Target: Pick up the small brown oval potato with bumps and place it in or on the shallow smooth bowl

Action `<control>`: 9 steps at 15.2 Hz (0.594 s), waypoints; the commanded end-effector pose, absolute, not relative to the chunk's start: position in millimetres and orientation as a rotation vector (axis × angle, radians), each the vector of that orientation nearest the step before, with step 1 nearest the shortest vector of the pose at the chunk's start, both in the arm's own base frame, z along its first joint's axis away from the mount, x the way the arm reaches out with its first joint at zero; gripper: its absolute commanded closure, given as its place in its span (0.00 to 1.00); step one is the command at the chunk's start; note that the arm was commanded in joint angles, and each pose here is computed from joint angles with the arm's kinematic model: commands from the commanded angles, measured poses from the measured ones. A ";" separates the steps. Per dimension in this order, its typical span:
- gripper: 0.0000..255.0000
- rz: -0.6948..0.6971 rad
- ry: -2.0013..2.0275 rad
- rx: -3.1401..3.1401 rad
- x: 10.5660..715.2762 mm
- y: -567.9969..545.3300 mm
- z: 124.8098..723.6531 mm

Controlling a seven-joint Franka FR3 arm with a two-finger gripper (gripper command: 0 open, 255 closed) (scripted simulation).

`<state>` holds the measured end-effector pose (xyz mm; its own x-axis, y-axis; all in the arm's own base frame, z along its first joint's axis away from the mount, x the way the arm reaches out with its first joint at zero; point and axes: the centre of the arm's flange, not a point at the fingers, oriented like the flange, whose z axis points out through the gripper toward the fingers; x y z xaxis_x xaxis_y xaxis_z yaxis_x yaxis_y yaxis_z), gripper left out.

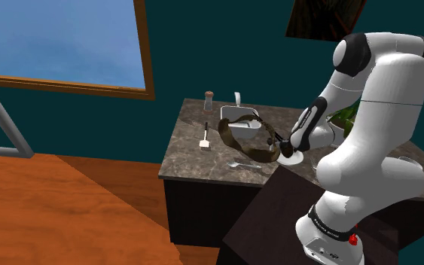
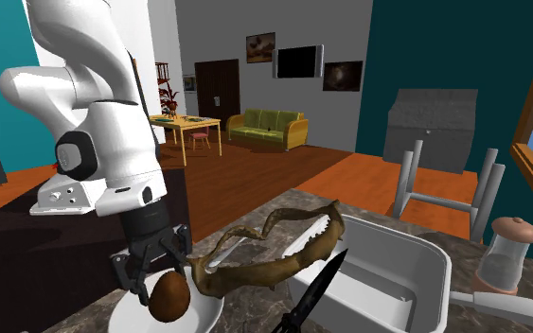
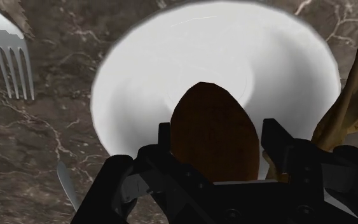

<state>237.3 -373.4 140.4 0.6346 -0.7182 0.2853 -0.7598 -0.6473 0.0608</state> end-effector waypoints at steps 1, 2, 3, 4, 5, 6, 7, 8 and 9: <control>1.00 0.353 -1.222 2.678 237.5 -373.1 138.7; 1.00 0.353 -1.222 2.678 237.5 -373.1 138.7; 1.00 0.353 -1.222 2.678 237.5 -373.1 138.7; 1.00 0.353 -1.222 2.678 237.5 -373.1 138.7; 1.00 0.353 -1.222 2.678 237.5 -373.1 138.7; 1.00 0.353 -1.222 2.678 237.5 -373.1 138.7; 0.00 0.353 -1.222 2.678 237.5 -373.1 138.7; 0.00 0.353 -1.222 2.678 237.5 -373.1 138.7; 0.00 0.353 -1.222 2.678 237.5 -373.1 138.7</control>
